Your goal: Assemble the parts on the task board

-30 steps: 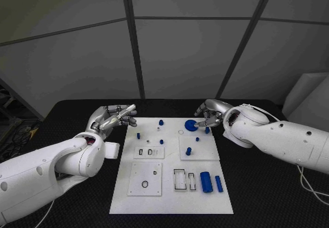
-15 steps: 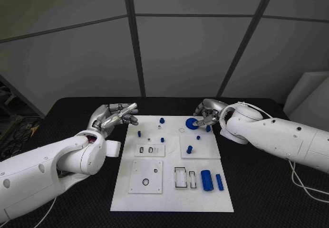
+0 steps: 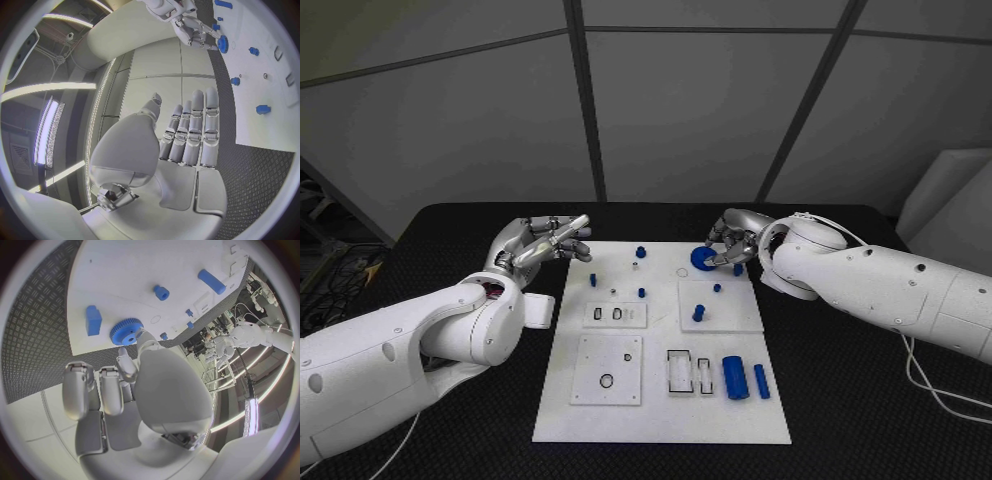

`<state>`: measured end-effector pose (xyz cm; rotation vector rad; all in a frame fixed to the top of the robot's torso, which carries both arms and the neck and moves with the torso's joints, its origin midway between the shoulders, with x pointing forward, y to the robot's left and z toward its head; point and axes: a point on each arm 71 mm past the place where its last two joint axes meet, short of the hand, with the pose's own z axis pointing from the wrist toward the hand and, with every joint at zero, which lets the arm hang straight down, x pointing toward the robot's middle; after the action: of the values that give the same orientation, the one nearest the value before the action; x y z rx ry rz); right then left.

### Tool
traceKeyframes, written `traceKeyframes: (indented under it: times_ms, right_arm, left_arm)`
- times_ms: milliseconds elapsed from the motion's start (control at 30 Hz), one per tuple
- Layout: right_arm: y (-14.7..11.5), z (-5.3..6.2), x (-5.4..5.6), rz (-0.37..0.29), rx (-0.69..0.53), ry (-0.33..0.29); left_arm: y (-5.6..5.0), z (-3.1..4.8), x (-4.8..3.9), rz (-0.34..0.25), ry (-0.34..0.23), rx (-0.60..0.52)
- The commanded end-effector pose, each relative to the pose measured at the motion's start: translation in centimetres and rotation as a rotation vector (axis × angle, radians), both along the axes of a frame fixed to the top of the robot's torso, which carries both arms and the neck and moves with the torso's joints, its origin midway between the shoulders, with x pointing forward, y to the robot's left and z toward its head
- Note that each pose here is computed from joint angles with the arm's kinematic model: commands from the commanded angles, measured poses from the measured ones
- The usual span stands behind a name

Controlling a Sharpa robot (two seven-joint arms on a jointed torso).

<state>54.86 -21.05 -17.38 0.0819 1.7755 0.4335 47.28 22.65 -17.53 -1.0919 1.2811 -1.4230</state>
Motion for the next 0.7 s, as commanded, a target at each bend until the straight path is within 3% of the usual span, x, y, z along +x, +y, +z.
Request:
traceKeyframes:
  times_ms: [33, 700]
  right_arm:
    - [0.22, -0.07, 0.06, 0.009, -0.014, 0.014]
    - [0.76, -0.32, 0.23, 0.034, -0.105, -0.024]
  left_arm:
    - [-0.21, 0.12, -0.01, -0.015, -0.007, -0.004]
    - [-0.14, 0.08, 0.03, -0.014, -0.006, -0.003]
